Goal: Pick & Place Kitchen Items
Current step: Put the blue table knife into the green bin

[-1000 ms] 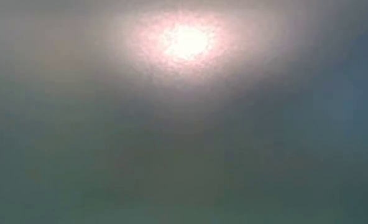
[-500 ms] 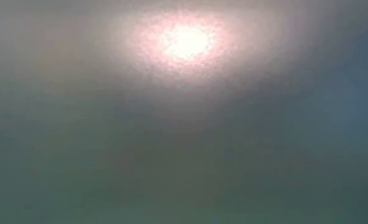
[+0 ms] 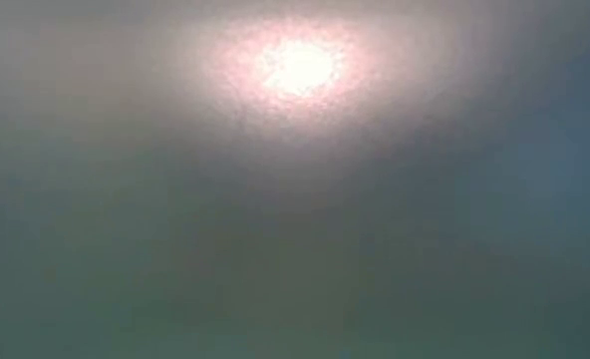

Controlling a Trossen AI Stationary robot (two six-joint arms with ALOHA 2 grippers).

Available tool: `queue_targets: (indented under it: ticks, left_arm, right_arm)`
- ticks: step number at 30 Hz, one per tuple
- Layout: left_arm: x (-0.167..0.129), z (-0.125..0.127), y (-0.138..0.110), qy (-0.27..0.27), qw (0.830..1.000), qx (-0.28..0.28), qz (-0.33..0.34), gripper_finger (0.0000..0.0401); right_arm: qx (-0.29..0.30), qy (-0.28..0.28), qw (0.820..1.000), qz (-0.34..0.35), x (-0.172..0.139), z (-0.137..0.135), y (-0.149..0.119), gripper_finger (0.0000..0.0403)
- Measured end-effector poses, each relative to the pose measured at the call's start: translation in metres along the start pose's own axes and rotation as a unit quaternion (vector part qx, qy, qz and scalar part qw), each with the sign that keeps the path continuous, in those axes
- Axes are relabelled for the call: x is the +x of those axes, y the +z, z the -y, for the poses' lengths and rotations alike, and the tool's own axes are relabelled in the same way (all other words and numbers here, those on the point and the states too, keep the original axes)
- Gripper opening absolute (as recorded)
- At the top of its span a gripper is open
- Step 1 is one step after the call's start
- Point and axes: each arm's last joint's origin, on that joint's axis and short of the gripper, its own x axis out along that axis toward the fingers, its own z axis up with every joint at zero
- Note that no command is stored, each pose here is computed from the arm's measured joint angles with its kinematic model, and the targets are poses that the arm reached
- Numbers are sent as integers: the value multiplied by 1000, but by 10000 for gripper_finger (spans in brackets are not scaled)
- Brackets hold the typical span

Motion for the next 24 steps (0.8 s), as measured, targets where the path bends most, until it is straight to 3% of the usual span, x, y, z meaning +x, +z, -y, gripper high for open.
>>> queue_targets:
  ticks: [9, 24]
  left_arm:
    - [0, 4, 5, 16, 1000, 22, 2, 51]
    - [2, 4, 11, 48, 997, 54, 13, 51]
  right_arm:
    - [4, 8, 1000, -2, 0, -1, 0, 197]
    - [52, 11, 998, -15, 1, -1, 1, 197]
